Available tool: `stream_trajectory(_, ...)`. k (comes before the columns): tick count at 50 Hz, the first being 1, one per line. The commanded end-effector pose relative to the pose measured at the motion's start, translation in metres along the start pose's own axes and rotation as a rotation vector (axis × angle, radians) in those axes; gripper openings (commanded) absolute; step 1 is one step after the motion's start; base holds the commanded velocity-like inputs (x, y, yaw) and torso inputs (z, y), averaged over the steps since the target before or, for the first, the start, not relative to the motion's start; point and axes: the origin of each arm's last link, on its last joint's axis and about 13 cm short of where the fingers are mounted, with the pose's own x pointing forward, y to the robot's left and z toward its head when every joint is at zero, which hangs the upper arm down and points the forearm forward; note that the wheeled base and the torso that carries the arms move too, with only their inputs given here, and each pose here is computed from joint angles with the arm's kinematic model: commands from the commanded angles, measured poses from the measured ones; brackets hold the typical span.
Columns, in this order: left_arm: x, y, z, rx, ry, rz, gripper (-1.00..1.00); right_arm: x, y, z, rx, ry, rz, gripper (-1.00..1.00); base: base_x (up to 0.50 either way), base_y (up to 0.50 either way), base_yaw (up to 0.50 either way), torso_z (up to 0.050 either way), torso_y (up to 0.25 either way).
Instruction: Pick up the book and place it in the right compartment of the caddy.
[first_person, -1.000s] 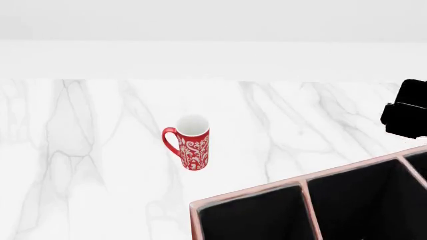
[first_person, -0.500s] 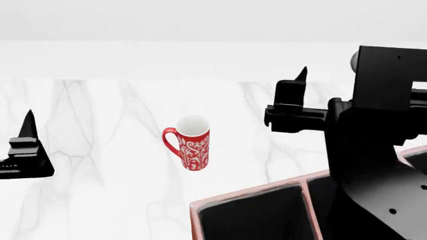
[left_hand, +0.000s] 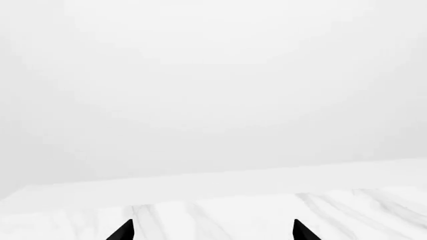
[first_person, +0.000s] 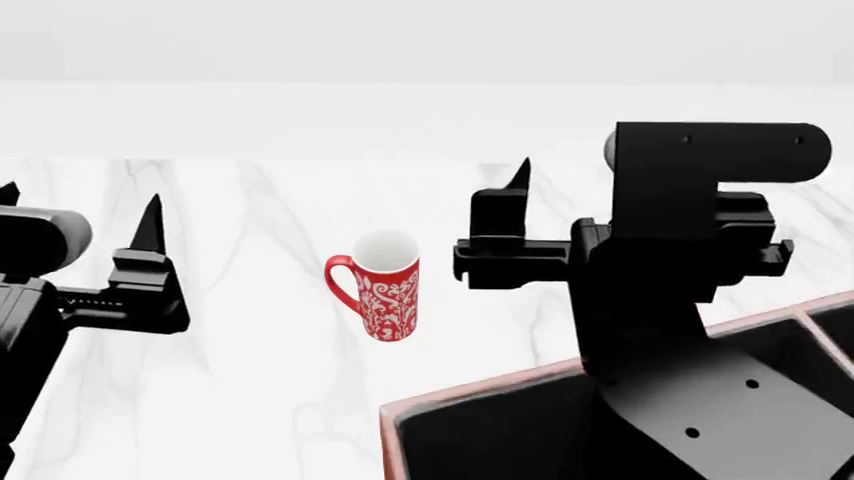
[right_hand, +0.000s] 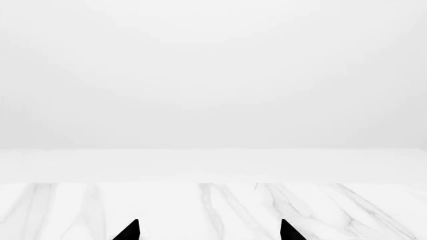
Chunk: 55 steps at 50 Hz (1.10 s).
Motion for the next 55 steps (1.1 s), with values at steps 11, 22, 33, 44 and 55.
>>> stream_trajectory(11, 0.005, -0.008, 0.005, 0.006, -0.011, -0.037, 1.00, -0.001, 0.006, -0.003, -0.007, 0.002, 0.025, 1.00, 0.00, 0.00, 0.00, 0.000, 0.000)
stream_trajectory(22, 0.004, -0.010, 0.009, 0.011, -0.021, -0.049, 1.00, -0.003, 0.007, 0.000, -0.009, -0.005, 0.032, 1.00, 0.00, 0.00, 0.00, 0.000, 0.000)
stream_trajectory(33, 0.003, -0.012, 0.022, 0.027, -0.053, -0.052, 1.00, -0.006, 0.007, 0.016, 0.001, -0.041, 0.028, 1.00, 0.00, 0.00, 0.00, 0.000, 0.000)
stream_trajectory(44, 0.002, -0.014, 0.033, 0.036, -0.081, -0.060, 1.00, -0.010, 0.006, 0.024, 0.010, -0.060, 0.032, 1.00, 0.00, 0.00, 0.00, 0.000, 0.000)
stream_trajectory(55, 0.001, -0.015, 0.040, 0.042, -0.105, -0.066, 1.00, -0.014, 0.006, 0.031, 0.014, -0.080, 0.036, 1.00, 0.00, 0.00, 0.00, 0.000, 0.000)
